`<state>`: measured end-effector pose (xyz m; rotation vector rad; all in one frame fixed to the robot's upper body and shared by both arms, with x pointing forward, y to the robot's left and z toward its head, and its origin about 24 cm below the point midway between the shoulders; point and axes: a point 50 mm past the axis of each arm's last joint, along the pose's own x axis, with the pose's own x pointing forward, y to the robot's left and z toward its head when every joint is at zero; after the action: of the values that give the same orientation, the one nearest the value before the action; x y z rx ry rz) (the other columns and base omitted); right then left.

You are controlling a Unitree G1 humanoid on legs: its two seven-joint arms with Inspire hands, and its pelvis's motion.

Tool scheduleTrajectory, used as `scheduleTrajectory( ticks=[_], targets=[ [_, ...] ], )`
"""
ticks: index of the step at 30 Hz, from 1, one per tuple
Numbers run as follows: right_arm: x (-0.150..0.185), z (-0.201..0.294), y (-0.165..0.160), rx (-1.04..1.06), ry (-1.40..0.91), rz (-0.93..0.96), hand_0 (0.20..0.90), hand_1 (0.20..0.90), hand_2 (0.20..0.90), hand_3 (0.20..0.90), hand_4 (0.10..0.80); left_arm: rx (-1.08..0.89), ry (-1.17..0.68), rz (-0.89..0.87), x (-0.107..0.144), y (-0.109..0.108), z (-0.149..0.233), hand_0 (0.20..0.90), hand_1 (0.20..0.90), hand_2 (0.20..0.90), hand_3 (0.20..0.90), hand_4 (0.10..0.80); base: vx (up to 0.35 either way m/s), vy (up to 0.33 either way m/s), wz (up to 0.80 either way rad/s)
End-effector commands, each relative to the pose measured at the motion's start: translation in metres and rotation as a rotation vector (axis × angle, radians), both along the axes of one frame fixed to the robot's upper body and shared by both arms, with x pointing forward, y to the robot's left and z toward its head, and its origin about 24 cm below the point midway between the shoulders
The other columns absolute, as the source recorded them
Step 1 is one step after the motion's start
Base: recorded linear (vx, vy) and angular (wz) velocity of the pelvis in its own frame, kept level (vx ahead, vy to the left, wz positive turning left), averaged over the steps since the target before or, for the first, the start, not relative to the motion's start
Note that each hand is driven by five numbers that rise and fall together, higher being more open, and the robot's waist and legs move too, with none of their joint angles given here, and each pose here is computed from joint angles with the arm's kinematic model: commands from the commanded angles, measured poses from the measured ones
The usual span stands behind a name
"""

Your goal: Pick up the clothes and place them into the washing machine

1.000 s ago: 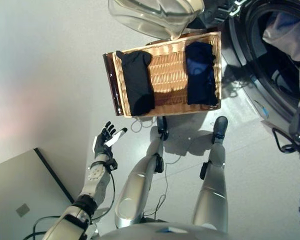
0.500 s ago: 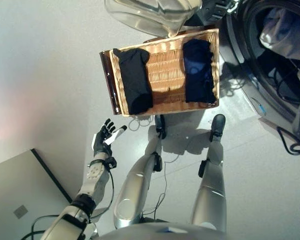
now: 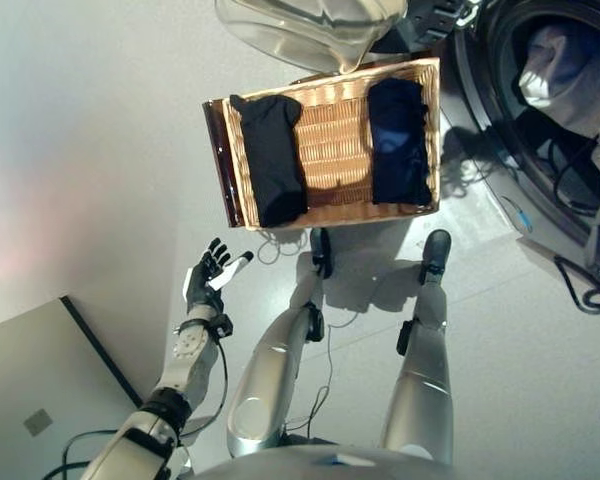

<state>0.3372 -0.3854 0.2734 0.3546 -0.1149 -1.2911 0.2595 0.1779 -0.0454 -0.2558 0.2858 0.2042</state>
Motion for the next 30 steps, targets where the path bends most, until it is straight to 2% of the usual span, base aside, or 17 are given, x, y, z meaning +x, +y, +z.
scheduleTrajectory(
  ticks=[1,6,9,13,15,16,18,30],
  targets=[
    [-0.046,0.075,-0.034,-0.506,0.071,-0.215,0.900,0.900,0.900,0.900,0.800,0.098,0.038,0.135,-0.021,0.044,-0.008,0.900,0.900,0.900,0.900,0.800,0.000,0.000,0.00],
    [-0.030,0.062,-0.019,-0.582,0.184,-0.256,0.900,0.900,0.900,0.900,0.800,0.117,0.041,0.170,-0.015,0.047,-0.007,0.900,0.900,0.900,0.900,0.800,-0.002,-0.002,0.00],
    [-0.022,0.035,-0.014,-0.666,0.404,-0.308,0.900,0.900,0.900,0.900,0.800,0.108,0.036,0.183,-0.011,0.042,-0.006,0.900,0.900,0.900,0.900,0.800,-0.004,0.010,0.05],
    [-0.018,0.017,-0.011,-0.723,0.523,-0.320,0.900,0.900,0.900,0.900,0.800,0.110,0.024,0.187,-0.008,0.040,-0.004,0.900,0.900,0.900,0.900,0.800,0.000,0.000,0.00],
    [-0.018,0.004,-0.010,-0.799,0.623,-0.354,0.900,0.900,0.900,0.900,0.800,0.113,0.025,0.190,-0.008,0.039,-0.004,0.900,0.900,0.900,0.900,0.800,0.000,0.000,0.00],
    [-0.016,-0.007,-0.008,-0.911,0.733,-0.378,0.900,0.900,0.900,0.900,0.800,0.118,0.015,0.195,-0.006,0.038,-0.003,0.900,0.900,0.900,0.900,0.800,-0.011,0.000,-0.04],
    [-0.016,-0.019,-0.007,-0.965,0.800,-0.381,0.900,0.900,0.900,0.900,0.800,0.131,0.022,0.207,-0.007,0.040,-0.004,0.900,0.900,0.900,0.900,0.800,0.005,0.002,-0.02],
    [0.002,-0.072,0.022,-1.084,0.913,-0.244,0.900,0.900,0.900,0.900,0.800,0.150,0.045,0.239,-0.008,0.043,-0.008,0.900,0.900,0.900,0.900,0.800,-0.001,-0.001,0.00]
  ],
)
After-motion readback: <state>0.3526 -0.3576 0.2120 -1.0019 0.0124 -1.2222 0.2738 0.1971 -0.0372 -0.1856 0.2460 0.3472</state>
